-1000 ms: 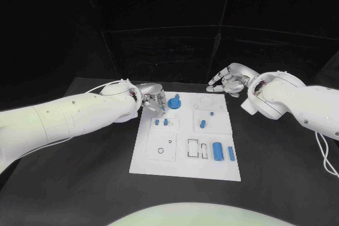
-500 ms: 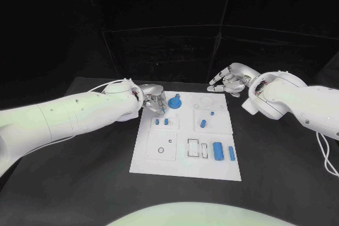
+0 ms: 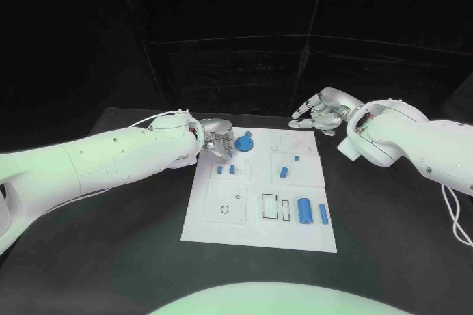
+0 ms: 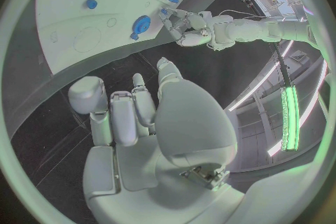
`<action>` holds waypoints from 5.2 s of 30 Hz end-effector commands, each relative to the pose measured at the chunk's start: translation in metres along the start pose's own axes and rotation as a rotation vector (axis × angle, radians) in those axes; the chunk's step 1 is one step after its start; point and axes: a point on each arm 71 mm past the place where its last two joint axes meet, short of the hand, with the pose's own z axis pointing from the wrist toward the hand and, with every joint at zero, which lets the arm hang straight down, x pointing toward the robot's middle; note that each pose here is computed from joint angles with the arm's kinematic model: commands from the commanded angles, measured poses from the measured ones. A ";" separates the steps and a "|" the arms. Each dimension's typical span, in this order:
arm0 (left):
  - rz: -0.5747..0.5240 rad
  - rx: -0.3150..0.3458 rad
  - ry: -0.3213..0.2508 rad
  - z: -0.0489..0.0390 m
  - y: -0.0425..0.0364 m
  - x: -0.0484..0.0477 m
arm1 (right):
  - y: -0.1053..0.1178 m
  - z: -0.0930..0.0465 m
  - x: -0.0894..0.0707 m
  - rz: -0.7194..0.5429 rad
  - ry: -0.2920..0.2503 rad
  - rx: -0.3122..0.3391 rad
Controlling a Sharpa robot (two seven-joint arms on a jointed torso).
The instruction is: Assemble the parts on the task board
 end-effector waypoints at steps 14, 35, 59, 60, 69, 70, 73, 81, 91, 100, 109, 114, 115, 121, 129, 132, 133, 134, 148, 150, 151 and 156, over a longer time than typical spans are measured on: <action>0.002 -0.020 0.050 0.0023 0.0000 0.0032 | 0.002 0.000 -0.001 -0.003 -0.001 -0.013; -0.021 -0.023 0.010 0.0011 0.0013 0.0004 | 0.001 0.000 -0.001 -0.003 -0.006 -0.009; -0.427 -0.023 -0.187 -0.0322 0.0455 -0.0196 | -0.014 0.002 -0.009 -0.053 -0.037 0.027; -0.477 -0.017 -0.216 -0.0343 0.0479 -0.0219 | -0.015 0.002 -0.008 -0.076 -0.037 0.027; -1.108 0.073 -0.396 -0.0492 0.0528 -0.0304 | -0.020 0.000 0.009 -0.371 -0.026 -0.027; -1.157 0.090 -0.406 -0.0508 0.0516 -0.0306 | -0.020 -0.001 0.013 -0.400 -0.024 -0.037; -1.267 0.132 -0.426 -0.0550 0.0468 -0.0301 | -0.022 -0.002 0.025 -0.470 -0.009 -0.055; -1.386 0.206 -0.425 -0.0636 0.0331 -0.0255 | -0.029 -0.006 0.053 -0.586 0.040 -0.079; -1.404 0.215 -0.422 -0.0672 0.0323 -0.0239 | -0.029 -0.007 0.069 -0.612 0.084 -0.087; -1.406 0.212 -0.422 -0.0685 0.0338 -0.0235 | -0.026 -0.007 0.076 -0.615 0.117 -0.093; -1.408 0.210 -0.416 -0.0675 0.0335 -0.0229 | -0.026 -0.005 0.083 -0.627 0.144 -0.083; -1.408 0.208 -0.418 -0.0675 0.0338 -0.0228 | -0.028 -0.004 0.087 -0.654 0.174 -0.057; -1.407 0.208 -0.420 -0.0676 0.0340 -0.0229 | -0.028 -0.004 0.089 -0.660 0.181 -0.050; -1.404 0.204 -0.430 -0.0685 0.0357 -0.0233 | -0.029 -0.004 0.091 -0.683 0.184 -0.032; -1.398 0.196 -0.448 -0.0693 0.0376 -0.0239 | -0.025 -0.005 0.086 -0.688 0.080 -0.049; -1.394 0.190 -0.460 -0.0698 0.0390 -0.0243 | -0.023 -0.007 0.084 -0.678 0.041 -0.068; -1.393 0.188 -0.463 -0.0700 0.0395 -0.0245 | -0.022 -0.007 0.083 -0.675 0.032 -0.073; -1.391 0.186 -0.466 -0.0702 0.0402 -0.0246 | -0.021 -0.008 0.083 -0.670 0.023 -0.078; -1.378 0.163 -0.503 -0.0736 0.0470 -0.0260 | -0.017 -0.025 0.074 -0.610 -0.025 -0.106; -1.376 0.158 -0.510 -0.0742 0.0480 -0.0262 | -0.014 -0.028 0.071 -0.599 -0.032 -0.114; -1.375 0.156 -0.513 -0.0744 0.0486 -0.0263 | -0.011 -0.029 0.069 -0.592 -0.041 -0.121; -1.372 0.148 -0.520 -0.0750 0.0500 -0.0265 | 0.005 -0.036 0.063 -0.560 -0.073 -0.162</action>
